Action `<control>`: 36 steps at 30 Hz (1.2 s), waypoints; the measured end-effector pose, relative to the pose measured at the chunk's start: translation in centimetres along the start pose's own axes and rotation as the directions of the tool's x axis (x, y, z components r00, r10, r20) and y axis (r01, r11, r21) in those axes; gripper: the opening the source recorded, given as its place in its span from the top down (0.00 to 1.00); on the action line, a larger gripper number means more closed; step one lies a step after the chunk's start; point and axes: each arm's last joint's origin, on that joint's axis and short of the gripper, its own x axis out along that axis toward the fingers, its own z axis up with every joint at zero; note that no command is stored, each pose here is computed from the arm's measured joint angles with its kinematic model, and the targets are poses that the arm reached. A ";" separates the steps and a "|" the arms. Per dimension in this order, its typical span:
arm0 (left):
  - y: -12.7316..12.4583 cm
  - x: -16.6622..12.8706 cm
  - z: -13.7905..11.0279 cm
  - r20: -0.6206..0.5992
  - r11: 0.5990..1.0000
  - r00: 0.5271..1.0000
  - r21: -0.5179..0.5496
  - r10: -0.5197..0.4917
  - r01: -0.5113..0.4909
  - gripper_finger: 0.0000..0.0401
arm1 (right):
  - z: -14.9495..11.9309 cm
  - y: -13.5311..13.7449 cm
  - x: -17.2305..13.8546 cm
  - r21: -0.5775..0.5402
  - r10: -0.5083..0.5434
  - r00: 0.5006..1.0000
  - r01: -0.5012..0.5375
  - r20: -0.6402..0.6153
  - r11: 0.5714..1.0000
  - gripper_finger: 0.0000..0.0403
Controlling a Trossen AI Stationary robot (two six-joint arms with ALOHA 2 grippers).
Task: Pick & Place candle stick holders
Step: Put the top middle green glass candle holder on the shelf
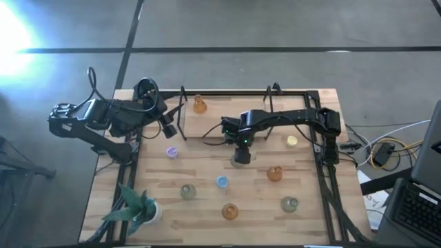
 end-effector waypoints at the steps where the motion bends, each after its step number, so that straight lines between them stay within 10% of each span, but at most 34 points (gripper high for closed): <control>1: 0.0 0.0 0.0 0.000 1.000 1.000 0.000 0.000 0.000 0.57 | 0.1 0.0 0.3 0.002 0.012 1.000 -0.012 -0.007 1.000 0.65; 13: 0.0 0.0 0.0 0.000 1.000 1.000 -0.001 0.009 -0.009 0.57 | 0.0 0.0 0.3 -0.012 0.014 1.000 -0.014 -0.012 1.000 0.93; 36: 0.2 0.0 0.1 0.007 0.995 0.999 0.080 0.052 -0.052 0.57 | 1.5 -2.4 -13.1 -0.024 0.037 0.964 -0.031 0.264 0.999 0.94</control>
